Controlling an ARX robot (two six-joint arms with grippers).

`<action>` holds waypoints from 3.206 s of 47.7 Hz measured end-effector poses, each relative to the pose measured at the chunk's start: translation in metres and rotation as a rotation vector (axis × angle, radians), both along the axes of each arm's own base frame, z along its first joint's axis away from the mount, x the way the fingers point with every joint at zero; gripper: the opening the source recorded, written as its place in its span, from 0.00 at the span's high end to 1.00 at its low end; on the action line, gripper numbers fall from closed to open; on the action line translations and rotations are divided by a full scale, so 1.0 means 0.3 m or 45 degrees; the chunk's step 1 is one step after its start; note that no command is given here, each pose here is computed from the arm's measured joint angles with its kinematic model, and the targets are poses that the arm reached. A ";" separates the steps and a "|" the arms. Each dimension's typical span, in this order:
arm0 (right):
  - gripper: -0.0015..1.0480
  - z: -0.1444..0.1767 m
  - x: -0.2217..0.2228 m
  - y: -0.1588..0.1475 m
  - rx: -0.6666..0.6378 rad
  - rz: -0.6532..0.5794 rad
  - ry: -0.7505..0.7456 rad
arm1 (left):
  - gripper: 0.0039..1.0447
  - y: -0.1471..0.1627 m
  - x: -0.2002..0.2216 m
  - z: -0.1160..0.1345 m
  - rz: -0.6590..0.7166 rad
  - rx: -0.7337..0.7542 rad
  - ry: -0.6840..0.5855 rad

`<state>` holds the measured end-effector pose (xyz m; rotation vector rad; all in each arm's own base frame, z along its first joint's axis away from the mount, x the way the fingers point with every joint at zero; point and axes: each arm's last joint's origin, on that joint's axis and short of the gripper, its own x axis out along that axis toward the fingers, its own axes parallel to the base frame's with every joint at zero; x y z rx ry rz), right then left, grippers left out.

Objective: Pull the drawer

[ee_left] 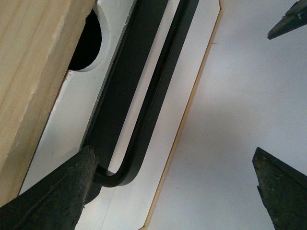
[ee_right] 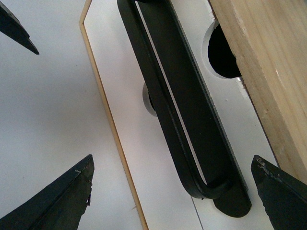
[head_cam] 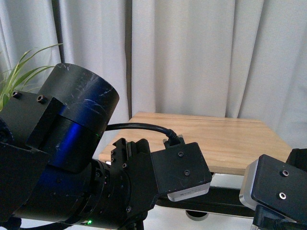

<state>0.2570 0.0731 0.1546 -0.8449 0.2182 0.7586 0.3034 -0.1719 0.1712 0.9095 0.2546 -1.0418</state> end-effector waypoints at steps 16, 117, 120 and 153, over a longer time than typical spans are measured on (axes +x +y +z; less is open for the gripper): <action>0.09 -0.008 0.013 0.017 0.022 -0.010 -0.006 | 0.05 -0.008 0.012 -0.025 0.009 0.028 0.020; 0.09 -0.085 0.079 0.070 -0.023 0.033 0.143 | 0.05 -0.029 0.015 -0.036 -0.107 0.202 0.045; 0.09 -0.086 0.080 0.069 -0.029 0.039 0.143 | 0.05 -0.031 0.015 -0.036 -0.116 0.214 0.043; 0.09 -0.063 0.056 0.056 -0.090 0.125 0.205 | 0.05 -0.038 -0.004 -0.029 -0.167 0.288 0.045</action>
